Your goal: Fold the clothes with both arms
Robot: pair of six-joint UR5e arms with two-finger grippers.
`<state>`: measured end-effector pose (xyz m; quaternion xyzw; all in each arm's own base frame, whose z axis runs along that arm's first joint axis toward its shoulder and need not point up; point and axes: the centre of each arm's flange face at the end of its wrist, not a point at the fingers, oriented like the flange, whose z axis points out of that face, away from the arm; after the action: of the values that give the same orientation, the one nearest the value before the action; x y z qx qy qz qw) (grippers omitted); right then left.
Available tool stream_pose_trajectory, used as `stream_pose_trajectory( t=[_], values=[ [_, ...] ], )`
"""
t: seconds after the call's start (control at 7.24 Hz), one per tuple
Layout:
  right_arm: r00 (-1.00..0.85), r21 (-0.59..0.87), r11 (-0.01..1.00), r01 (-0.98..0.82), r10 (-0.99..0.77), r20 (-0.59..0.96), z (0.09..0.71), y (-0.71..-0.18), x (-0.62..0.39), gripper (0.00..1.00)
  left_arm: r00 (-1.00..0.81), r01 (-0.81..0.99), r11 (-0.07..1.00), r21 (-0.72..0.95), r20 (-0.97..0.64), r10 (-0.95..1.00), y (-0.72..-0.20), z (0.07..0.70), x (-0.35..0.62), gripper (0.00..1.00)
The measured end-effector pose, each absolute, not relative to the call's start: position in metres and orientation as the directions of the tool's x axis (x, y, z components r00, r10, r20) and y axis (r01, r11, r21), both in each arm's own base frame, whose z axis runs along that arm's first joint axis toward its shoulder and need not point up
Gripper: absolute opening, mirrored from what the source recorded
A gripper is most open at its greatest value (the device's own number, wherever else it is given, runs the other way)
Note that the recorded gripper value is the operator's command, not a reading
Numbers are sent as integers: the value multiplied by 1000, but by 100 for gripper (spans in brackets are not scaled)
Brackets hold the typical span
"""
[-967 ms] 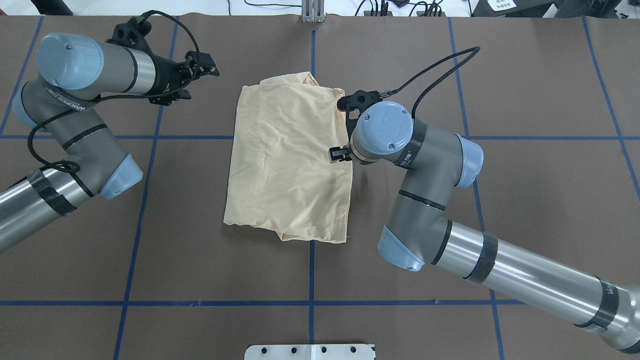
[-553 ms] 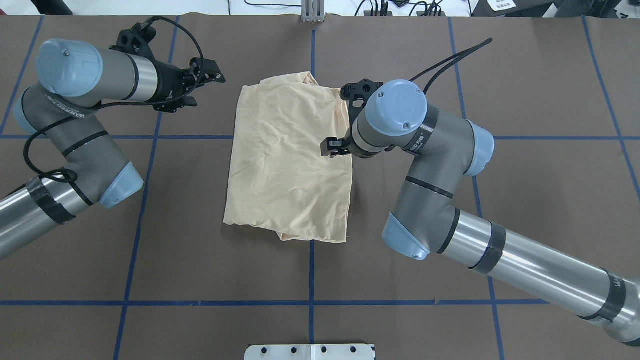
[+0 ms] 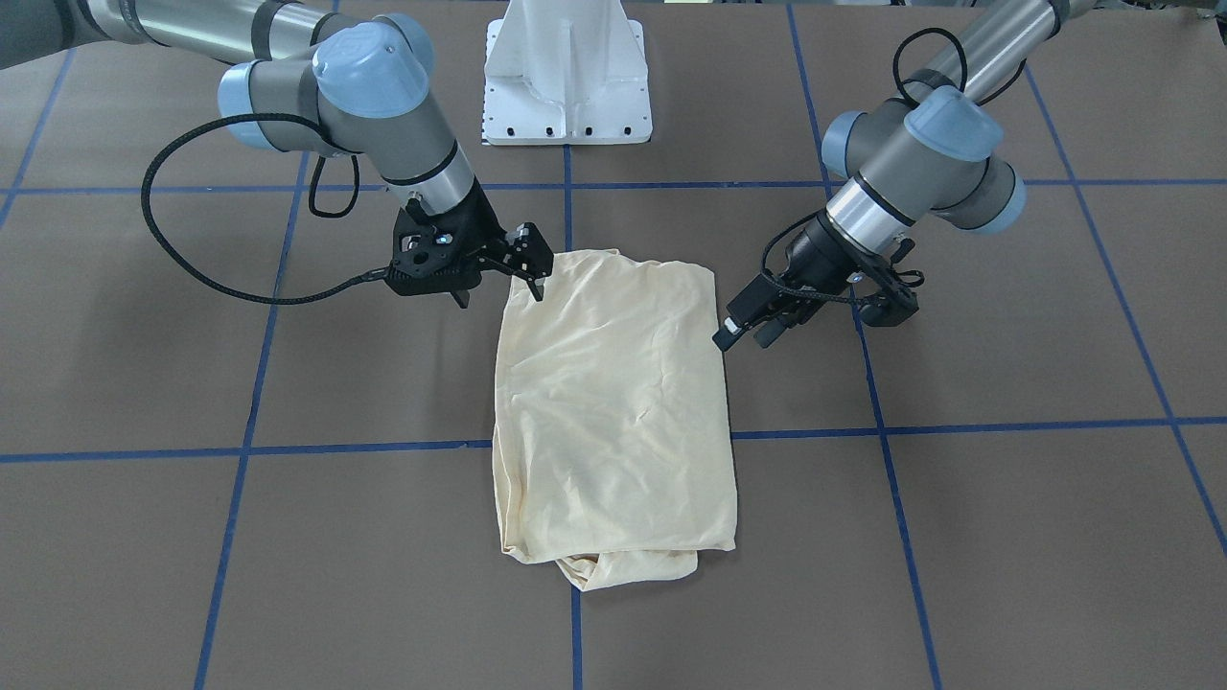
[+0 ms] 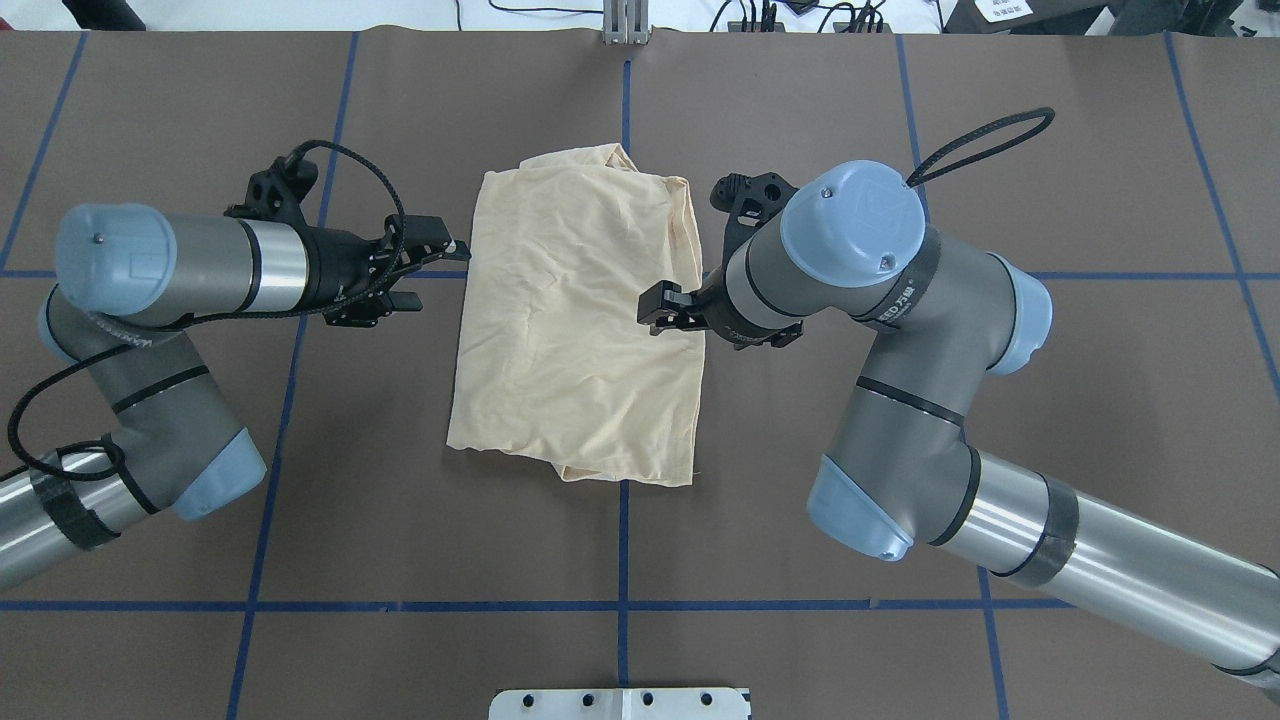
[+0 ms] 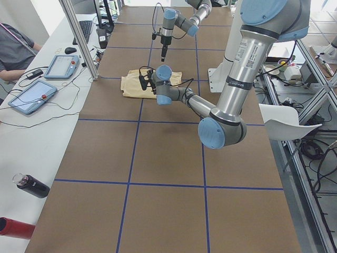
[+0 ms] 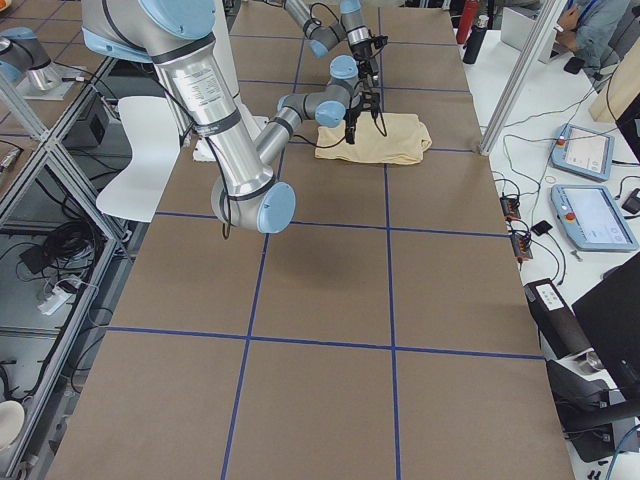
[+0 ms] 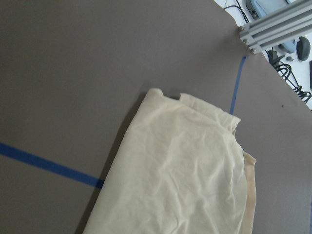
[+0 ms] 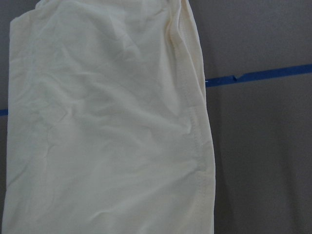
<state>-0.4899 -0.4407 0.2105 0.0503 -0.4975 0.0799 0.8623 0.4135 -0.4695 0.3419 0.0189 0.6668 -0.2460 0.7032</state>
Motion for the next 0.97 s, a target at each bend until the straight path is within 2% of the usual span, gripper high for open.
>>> stream_pose_trajectory(
  t=[0.55, 0.83, 0.97],
  values=[
    [462, -18, 983, -185, 103, 881, 206, -418, -480, 100, -18, 347, 857, -380, -917, -399, -381, 374, 459, 100],
    [459, -18, 983, -185, 103, 882, 205, -416, -479, 100, 23, 360, 850, -384, -907, -420, -371, 378, 474, 99],
    [459, -18, 983, -184, 102, 883, 205, -415, -479, 100, 40, 365, 848, -385, -903, -427, -370, 379, 478, 95]
  ],
)
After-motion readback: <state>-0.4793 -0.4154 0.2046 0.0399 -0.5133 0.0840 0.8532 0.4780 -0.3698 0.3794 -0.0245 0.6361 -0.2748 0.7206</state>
